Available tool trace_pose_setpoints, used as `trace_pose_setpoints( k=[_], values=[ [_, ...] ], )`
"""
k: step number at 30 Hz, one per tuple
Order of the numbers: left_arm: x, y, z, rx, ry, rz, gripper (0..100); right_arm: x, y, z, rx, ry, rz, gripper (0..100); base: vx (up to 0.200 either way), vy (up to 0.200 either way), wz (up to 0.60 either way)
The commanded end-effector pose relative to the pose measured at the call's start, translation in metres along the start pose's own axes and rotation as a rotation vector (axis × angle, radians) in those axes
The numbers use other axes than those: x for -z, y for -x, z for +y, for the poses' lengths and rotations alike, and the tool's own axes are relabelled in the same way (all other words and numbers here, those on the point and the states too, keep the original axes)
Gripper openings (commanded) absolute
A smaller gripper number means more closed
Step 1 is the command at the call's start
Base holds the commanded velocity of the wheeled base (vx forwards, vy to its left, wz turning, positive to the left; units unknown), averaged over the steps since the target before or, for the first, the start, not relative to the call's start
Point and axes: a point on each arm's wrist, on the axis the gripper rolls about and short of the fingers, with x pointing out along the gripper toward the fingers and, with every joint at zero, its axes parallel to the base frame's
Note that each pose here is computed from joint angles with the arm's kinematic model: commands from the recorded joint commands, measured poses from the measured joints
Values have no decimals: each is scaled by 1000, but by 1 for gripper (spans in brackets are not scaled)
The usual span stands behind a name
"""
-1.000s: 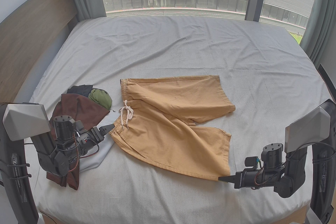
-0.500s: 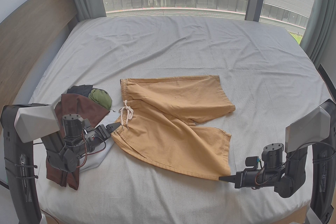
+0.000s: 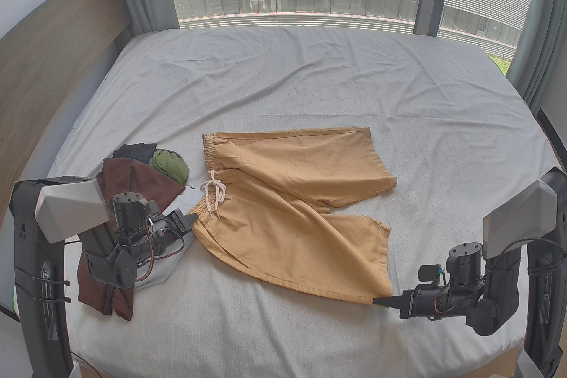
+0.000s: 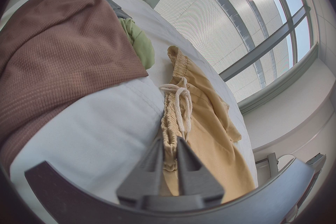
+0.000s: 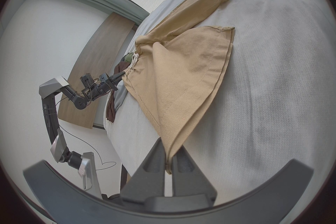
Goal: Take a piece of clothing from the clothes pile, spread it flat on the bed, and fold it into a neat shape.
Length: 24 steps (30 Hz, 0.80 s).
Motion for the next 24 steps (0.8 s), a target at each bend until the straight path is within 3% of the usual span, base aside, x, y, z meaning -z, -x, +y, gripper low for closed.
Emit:
trace_pose_setpoints(
  k=[1,13,24],
  values=[
    [8,-3,6,-14,6,19,0,4,5,-2,15,-17,12,0,0,0,0],
    [17,53,-6,-56,1,93,0,11,17,-6,46,-35,32,0,0,0,0],
    [36,73,-4,-98,-21,173,0,19,21,-6,59,-24,66,0,0,0,0]
  ],
)
